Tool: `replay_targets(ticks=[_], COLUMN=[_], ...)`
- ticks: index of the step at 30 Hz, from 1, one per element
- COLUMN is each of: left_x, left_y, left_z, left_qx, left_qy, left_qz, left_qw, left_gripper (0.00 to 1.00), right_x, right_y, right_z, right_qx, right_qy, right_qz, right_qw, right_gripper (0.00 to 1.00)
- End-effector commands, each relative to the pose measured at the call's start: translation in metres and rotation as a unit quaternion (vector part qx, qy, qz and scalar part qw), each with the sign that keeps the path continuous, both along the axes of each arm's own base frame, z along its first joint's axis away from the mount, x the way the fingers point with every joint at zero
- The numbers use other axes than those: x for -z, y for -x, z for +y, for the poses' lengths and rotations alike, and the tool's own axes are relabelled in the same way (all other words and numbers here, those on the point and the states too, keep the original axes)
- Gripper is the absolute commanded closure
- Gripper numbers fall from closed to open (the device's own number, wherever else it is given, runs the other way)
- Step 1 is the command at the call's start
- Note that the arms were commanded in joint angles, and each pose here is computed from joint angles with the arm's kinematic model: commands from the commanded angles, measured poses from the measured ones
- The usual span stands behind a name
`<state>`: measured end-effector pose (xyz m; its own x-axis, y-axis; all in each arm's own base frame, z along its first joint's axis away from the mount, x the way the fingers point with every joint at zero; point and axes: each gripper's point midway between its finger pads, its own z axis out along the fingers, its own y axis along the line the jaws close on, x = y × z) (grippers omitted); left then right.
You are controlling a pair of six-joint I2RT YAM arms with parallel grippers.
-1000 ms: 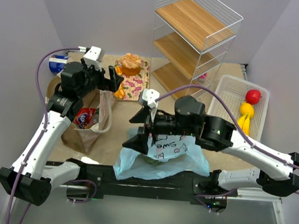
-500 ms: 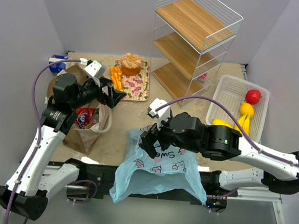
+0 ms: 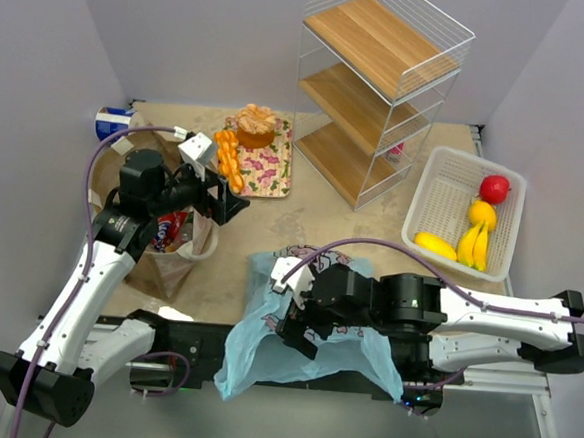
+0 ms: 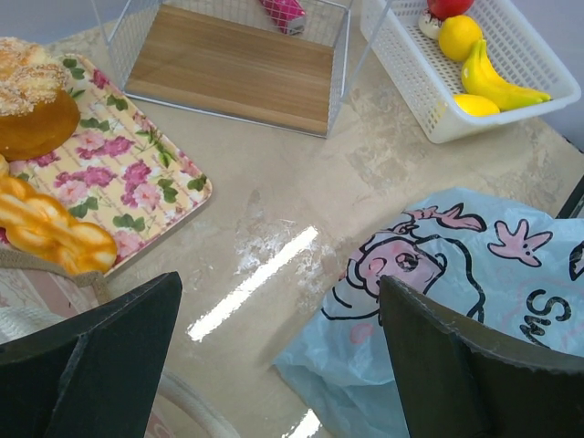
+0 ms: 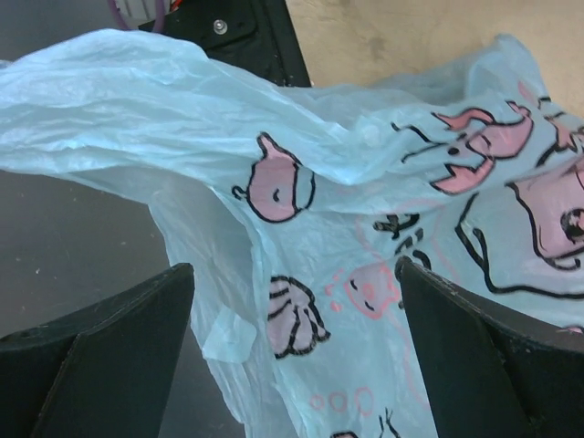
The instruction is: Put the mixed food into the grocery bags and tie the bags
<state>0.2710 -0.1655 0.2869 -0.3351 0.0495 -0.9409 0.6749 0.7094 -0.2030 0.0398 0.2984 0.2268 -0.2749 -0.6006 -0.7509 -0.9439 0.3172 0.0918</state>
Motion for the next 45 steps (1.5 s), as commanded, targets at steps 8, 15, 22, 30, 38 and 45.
replay_targets(ticks=[8, 15, 22, 30, 38, 45], left_x=[-0.007, -0.023, -0.049, -0.064, -0.078, -0.07], left_y=[0.016, 0.032, 0.058, 0.106, 0.131, 0.105], left_z=[-0.001, 0.001, -0.014, -0.037, -0.069, -0.081], left_qx=[0.028, 0.035, 0.107, 0.235, 0.291, 0.255], left_qy=[-0.009, -0.006, 0.02, 0.08, 0.115, 0.12], left_qz=[0.011, 0.006, -0.006, -0.019, -0.055, -0.067], left_qw=[1.0, 0.999, 0.994, 0.968, 0.948, 0.957], left_gripper=[0.07, 0.09, 0.11, 0.11, 0.1, 0.11], right_x=[0.033, -0.001, -0.024, -0.018, -0.009, -0.009], right_y=[-0.014, -0.062, -0.151, -0.214, -0.24, -0.236], right_z=[0.024, 0.022, 0.002, 0.01, 0.014, 0.015], right_qx=[0.025, 0.156, 0.237, 0.213, 0.206, 0.195], right_qy=[0.041, 0.031, 0.023, -0.005, -0.01, -0.017], right_qz=[-0.035, -0.111, -0.128, -0.097, -0.057, -0.046], right_qw=[0.998, 0.981, 0.963, 0.972, 0.977, 0.98], right_gripper=[0.19, 0.96, 1.0, 1.0, 1.0, 1.0])
